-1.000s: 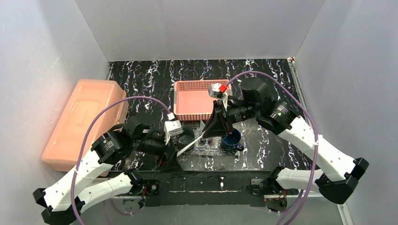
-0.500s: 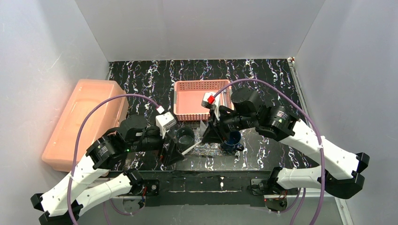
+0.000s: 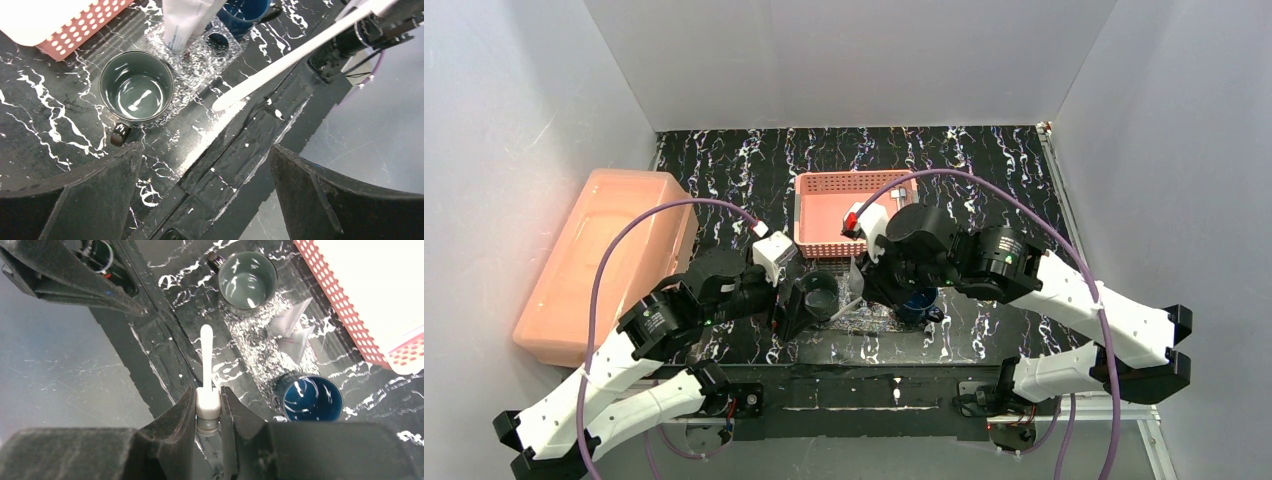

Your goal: Prepare toiletry sets of a toothbrush and toothpaste on the tray

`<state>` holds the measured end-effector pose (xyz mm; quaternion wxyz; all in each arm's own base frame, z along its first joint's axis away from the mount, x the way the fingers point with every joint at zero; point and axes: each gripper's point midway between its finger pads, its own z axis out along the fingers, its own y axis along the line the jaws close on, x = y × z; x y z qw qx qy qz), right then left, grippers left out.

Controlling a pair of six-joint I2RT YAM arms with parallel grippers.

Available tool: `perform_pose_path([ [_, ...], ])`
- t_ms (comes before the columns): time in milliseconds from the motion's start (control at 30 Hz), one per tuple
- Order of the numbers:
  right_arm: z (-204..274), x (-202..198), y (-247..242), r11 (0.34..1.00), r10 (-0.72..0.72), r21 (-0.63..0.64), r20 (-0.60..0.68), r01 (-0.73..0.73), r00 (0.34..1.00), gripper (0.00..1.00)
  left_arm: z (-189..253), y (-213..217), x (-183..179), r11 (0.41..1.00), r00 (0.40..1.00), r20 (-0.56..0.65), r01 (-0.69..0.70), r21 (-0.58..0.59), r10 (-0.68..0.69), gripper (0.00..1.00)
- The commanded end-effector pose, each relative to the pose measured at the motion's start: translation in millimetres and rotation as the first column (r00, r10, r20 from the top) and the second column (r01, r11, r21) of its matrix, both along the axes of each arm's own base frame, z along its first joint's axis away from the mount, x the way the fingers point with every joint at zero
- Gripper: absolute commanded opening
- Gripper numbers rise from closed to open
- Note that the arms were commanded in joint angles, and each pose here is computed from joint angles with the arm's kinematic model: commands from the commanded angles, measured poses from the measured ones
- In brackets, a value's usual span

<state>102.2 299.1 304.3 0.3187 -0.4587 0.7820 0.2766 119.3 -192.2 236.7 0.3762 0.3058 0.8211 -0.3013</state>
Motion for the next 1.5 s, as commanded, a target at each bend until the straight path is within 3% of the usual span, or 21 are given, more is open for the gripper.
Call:
perform_pose_path([
  [0, 9.4, 7.8, -15.5, 0.990, -0.128, -0.057, 0.072, 0.132, 0.989, 0.01, -6.4, 7.3, 12.7, 0.997, 0.997, 0.032, -0.075, 0.023, 0.074, 0.98],
  [367, 1.0, 15.9, -32.9, 0.945, -0.261, -0.158, 0.157, 0.285, 0.952, 0.01, -20.3, 8.7, 22.0, 0.993, 0.992, 0.063, -0.112, 0.025, 0.110, 0.98],
  [733, -21.6, 20.2, -33.8, 0.929, -0.283, -0.192, 0.182, 0.316, 0.942, 0.01, -29.3, 7.7, 23.9, 0.993, 0.992, 0.055, -0.115, 0.036, 0.113, 0.98],
  [1467, -52.0, 29.0, -22.9, 0.927, -0.311, -0.148, 0.207, 0.344, 0.928, 0.01, -32.6, 7.2, 24.6, 0.993, 0.993, 0.047, -0.108, 0.043, 0.106, 0.98],
])
